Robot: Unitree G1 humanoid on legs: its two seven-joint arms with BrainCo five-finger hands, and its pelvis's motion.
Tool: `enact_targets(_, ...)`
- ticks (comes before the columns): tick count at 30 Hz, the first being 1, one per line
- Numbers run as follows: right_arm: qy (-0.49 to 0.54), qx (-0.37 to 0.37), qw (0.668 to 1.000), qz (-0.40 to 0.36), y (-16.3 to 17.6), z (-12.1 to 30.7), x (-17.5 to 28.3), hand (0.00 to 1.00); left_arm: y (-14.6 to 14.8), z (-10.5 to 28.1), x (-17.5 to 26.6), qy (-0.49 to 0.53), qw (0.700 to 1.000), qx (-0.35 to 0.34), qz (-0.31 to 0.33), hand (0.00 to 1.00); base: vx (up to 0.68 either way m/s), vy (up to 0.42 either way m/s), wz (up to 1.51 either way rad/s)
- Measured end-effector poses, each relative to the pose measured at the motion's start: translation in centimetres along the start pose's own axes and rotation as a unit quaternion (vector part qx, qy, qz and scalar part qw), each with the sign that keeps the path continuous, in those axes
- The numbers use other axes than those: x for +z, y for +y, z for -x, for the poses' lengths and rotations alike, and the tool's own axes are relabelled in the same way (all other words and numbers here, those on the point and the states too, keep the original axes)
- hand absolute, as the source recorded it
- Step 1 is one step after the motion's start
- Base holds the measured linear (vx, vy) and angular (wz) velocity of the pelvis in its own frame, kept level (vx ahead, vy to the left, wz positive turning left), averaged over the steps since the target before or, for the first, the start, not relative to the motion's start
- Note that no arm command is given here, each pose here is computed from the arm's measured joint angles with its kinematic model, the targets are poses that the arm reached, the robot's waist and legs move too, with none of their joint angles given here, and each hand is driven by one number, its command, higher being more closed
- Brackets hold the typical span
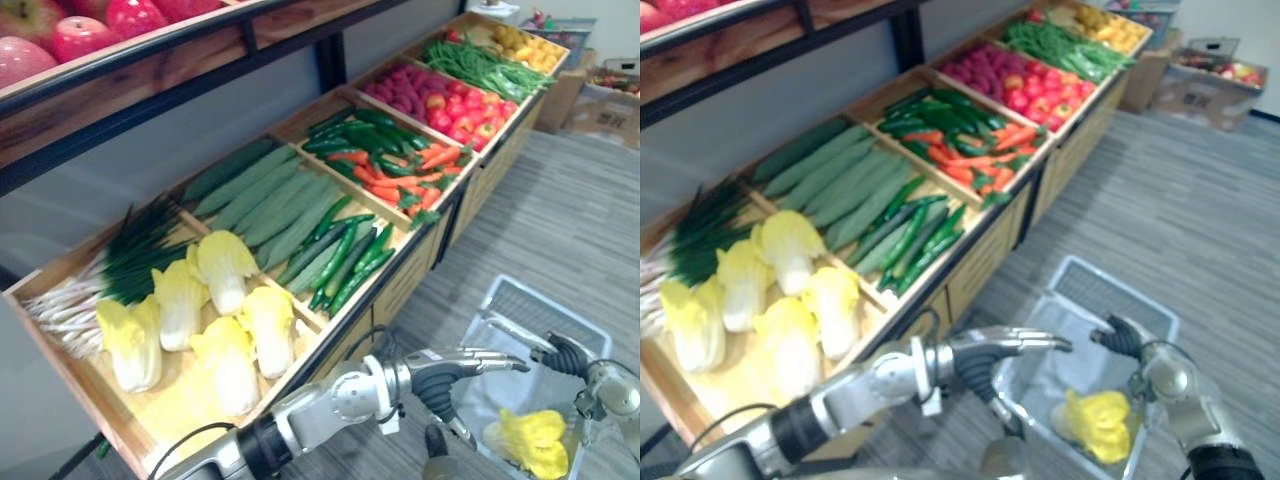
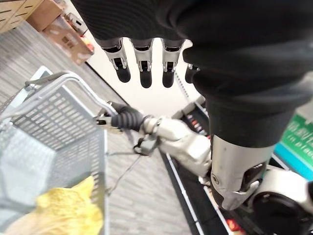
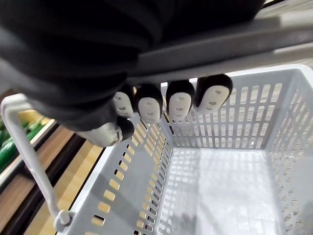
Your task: Pick vegetable in the basket
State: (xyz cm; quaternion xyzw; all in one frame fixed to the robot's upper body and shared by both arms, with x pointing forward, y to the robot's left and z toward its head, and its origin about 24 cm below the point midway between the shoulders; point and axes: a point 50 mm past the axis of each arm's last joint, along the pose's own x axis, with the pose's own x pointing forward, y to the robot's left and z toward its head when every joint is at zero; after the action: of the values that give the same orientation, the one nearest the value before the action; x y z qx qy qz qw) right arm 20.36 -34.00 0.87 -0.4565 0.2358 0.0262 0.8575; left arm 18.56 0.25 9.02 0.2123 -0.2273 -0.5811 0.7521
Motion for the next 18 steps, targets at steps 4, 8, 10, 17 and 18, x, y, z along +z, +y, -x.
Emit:
enact_targets(4, 0.064, -0.031, 0.995, -0.067, 1.8, 0.9, -2.8, 1.0, 0.1, 2.4, 1.5, -0.029, 0.995, 0.01, 0.09, 0.0, -0.05, -0.053, 0.48)
enact_targets(8, 0.151, -0.049, 0.977, -0.143, 4.9, 2.8, -6.4, 1.0, 1.2, 5.3, 2.6, -0.05, 0.98, 0.091, 0.171, 0.0, -0.05, -0.041, 0.55)
enact_targets(10, 0.194, -0.059, 0.963, -0.18, 6.5, 3.6, -7.8, 1.0, 2.2, 7.3, 2.5, -0.04, 0.969, 0.162, 0.18, 0.0, -0.06, -0.05, 0.55)
enact_targets(17, 0.389, -0.077, 0.863, -0.314, 14.9, 9.2, -12.0, 1.0, 4.5, 14.7, -1.7, 0.036, 0.808, 0.552, 0.203, 0.0, -0.01, -0.044, 0.62)
enact_targets(18, 0.416, -0.081, 0.841, -0.337, 16.1, 10.3, -12.3, 1.0, 4.3, 16.8, -3.0, 0.093, 0.75, 0.632, 0.172, 0.0, -0.01, -0.029, 0.37)
